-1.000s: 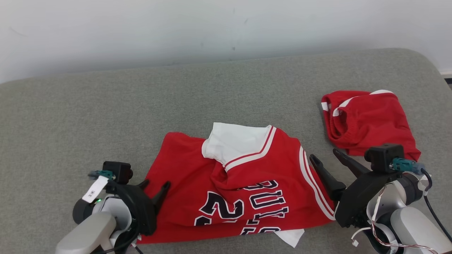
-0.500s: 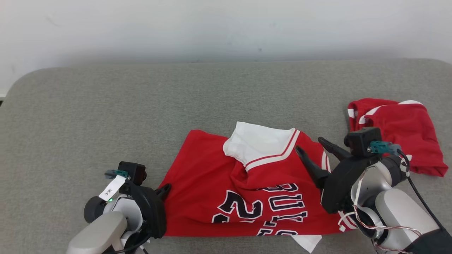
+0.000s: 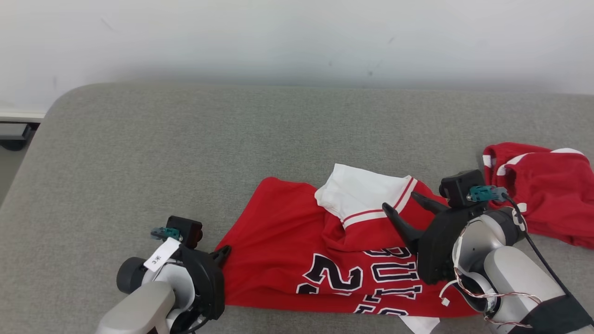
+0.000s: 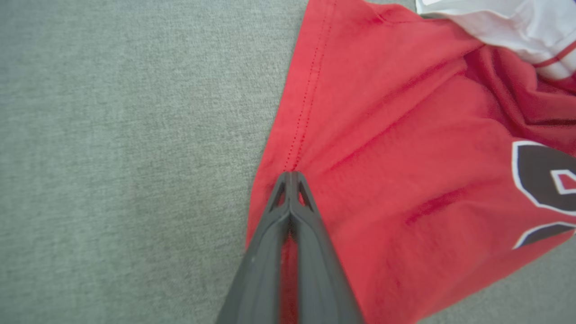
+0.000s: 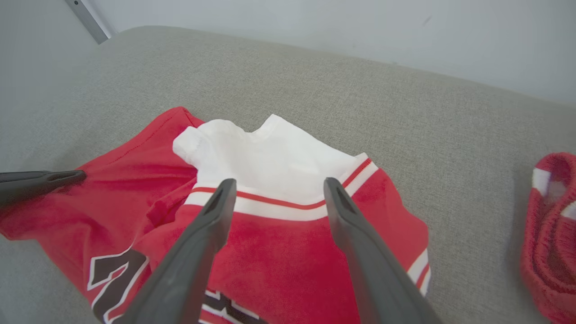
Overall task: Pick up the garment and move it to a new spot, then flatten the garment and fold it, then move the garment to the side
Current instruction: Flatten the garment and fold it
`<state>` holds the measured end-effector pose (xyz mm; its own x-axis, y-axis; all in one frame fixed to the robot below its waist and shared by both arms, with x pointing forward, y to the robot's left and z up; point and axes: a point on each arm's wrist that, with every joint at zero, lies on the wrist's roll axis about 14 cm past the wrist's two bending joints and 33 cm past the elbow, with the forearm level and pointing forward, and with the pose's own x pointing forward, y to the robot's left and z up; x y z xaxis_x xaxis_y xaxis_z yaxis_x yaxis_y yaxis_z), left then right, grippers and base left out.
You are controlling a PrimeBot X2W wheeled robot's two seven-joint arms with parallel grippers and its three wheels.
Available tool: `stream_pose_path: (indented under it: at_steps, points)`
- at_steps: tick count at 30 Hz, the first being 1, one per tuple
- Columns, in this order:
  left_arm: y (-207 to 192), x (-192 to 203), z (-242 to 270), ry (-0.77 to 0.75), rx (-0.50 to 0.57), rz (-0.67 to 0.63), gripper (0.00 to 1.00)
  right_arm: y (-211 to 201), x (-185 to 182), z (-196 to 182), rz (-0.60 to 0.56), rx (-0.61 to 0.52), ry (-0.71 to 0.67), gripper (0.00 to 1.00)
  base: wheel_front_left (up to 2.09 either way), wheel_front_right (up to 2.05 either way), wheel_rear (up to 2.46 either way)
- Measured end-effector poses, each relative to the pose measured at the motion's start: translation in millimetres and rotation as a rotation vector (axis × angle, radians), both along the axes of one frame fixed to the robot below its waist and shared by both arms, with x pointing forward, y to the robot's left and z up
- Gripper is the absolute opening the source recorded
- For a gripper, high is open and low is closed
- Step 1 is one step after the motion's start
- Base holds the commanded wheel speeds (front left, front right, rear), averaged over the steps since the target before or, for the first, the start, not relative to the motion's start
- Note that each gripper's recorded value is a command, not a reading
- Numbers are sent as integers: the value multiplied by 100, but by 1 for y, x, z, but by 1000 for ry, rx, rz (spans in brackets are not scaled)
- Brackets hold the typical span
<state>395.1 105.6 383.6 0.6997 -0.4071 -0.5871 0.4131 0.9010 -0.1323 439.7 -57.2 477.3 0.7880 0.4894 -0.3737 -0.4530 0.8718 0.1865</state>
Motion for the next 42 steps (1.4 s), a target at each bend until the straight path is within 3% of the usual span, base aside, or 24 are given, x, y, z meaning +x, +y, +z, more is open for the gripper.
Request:
stream_pose_path:
  at_steps: [15,25,26,27,28,38,42]
  points:
    - [17,-19,9,-49,-32,58,0,51,3,-9,160,-54,59,100,0,0,0]
    - [32,-29,12,-64,-42,108,0,74,-7,-41,291,-246,164,100,0,0,0]
    - [30,-29,12,-65,-48,105,0,72,-6,-42,292,-262,161,42,0,0,0]
    - [27,-30,14,-67,-56,101,0,69,-5,-44,290,-275,163,4,0,0,0]
    - [24,-31,14,-68,-67,102,0,68,-3,-44,287,-280,164,0,0,0,0]
    - [31,-61,-3,-19,-80,121,0,61,17,-1,201,-140,21,0,0,0,0]
    - [35,-80,-18,36,-86,137,0,47,5,-13,173,-135,48,0,0,0,0]
